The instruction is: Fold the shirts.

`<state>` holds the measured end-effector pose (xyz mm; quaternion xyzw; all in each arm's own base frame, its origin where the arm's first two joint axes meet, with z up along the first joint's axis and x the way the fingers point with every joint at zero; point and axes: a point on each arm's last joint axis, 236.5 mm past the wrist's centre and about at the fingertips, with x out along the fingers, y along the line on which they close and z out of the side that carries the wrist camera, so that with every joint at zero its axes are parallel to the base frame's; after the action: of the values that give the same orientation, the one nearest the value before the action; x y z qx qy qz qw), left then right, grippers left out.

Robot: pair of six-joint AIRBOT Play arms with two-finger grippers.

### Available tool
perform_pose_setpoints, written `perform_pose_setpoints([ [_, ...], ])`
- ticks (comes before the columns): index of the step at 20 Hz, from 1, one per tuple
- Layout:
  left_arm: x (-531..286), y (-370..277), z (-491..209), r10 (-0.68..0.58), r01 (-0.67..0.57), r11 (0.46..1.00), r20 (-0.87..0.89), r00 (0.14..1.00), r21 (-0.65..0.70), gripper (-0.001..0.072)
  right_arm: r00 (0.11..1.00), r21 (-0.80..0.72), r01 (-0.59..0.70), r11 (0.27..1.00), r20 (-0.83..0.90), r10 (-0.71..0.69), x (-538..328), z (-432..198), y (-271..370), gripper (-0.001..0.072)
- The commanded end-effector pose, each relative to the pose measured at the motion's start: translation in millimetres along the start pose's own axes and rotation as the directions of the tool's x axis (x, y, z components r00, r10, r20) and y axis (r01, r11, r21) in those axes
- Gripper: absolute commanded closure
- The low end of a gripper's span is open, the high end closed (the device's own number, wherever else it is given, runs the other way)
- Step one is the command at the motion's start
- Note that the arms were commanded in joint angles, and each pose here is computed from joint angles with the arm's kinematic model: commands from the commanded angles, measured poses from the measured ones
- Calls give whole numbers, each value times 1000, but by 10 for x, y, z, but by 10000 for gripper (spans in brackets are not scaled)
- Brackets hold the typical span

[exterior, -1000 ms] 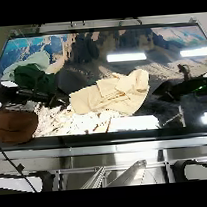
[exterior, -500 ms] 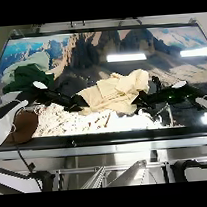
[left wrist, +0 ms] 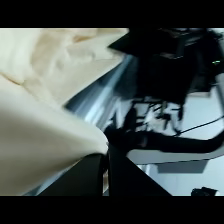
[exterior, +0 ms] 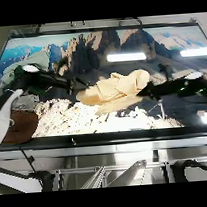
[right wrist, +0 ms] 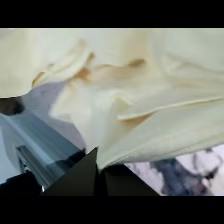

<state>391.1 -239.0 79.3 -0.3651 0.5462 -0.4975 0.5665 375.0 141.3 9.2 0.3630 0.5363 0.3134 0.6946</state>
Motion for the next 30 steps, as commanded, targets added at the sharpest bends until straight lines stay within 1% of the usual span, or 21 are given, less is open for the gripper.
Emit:
perform_pose_setpoints([
  [1,-818,-1555,197,-371,323,912,169,913,253,692,972,-160,2,987,233,35,-1153,397,664,690],
  [3,-1294,-2116,163,-442,314,858,272,855,407,692,890,-262,35,965,448,89,-1942,616,1173,690],
  [5,-1604,-2477,11,-440,234,832,341,831,502,692,803,-360,2,933,557,213,-2447,593,1730,689],
  [7,-1748,-2757,-216,-429,165,804,366,826,571,692,715,-486,-67,871,586,382,-2772,422,2321,690],
  [8,-1797,-2882,-318,-424,134,792,379,822,595,692,668,-567,-80,820,580,466,-2905,308,2614,690],
  [10,-1890,-3177,-558,-431,70,750,405,806,657,692,584,-684,-71,726,562,586,-3146,73,3063,689],
  [12,-1992,-3438,-825,-438,1,702,431,789,712,692,566,-729,-35,683,549,615,-3226,-124,3299,689],
  [13,-2034,-3504,-935,-415,-65,687,465,782,724,692,570,-748,-5,663,543,617,-3216,-209,3380,689],
  [14,-2093,-3548,-1011,-397,-128,677,507,765,724,692,569,-763,25,646,542,618,-3210,-260,3438,689],
  [15,-2191,-3555,-1045,-383,-192,678,564,731,709,691,562,-764,49,643,553,615,-3219,-258,3455,690],
  [16,-2299,-3509,-1041,-372,-238,692,619,692,682,691,559,-750,77,657,578,594,-3216,-189,3410,689],
  [17,-2395,-3390,-1003,-355,-260,717,660,662,647,690,563,-711,120,693,624,542,-3182,-31,3276,689],
  [19,-2514,-2862,-771,-247,-307,796,744,621,521,689,608,-627,185,757,678,413,-2943,312,2928,689],
  [20,-2483,-2521,-627,-188,-296,841,757,625,453,690,657,-598,200,776,670,347,-2699,480,2727,689],
  [21,-2402,-2201,-483,-142,-285,868,753,643,407,690,704,-576,212,790,650,285,-2425,639,2527,689],
  [23,-2200,-1486,-166,-33,-275,915,734,679,295,690,781,-516,285,808,614,116,-1791,1016,1951,689],
  [24,-2081,-1116,4,19,-283,927,720,694,248,690,800,-477,324,817,599,32,-1521,1191,1620,690],
  [26,-1870,-438,338,99,-289,942,684,723,169,690,806,-386,358,850,588,-72,-1125,1529,1005,690],
  [28,-1646,137,653,128,-256,959,626,769,119,692,791,-293,382,877,593,-147,-860,1810,387,690],
  [30,-1529,606,971,134,-224,971,588,798,83,695,773,-244,396,885,609,-179,-686,2012,-45,690],
])
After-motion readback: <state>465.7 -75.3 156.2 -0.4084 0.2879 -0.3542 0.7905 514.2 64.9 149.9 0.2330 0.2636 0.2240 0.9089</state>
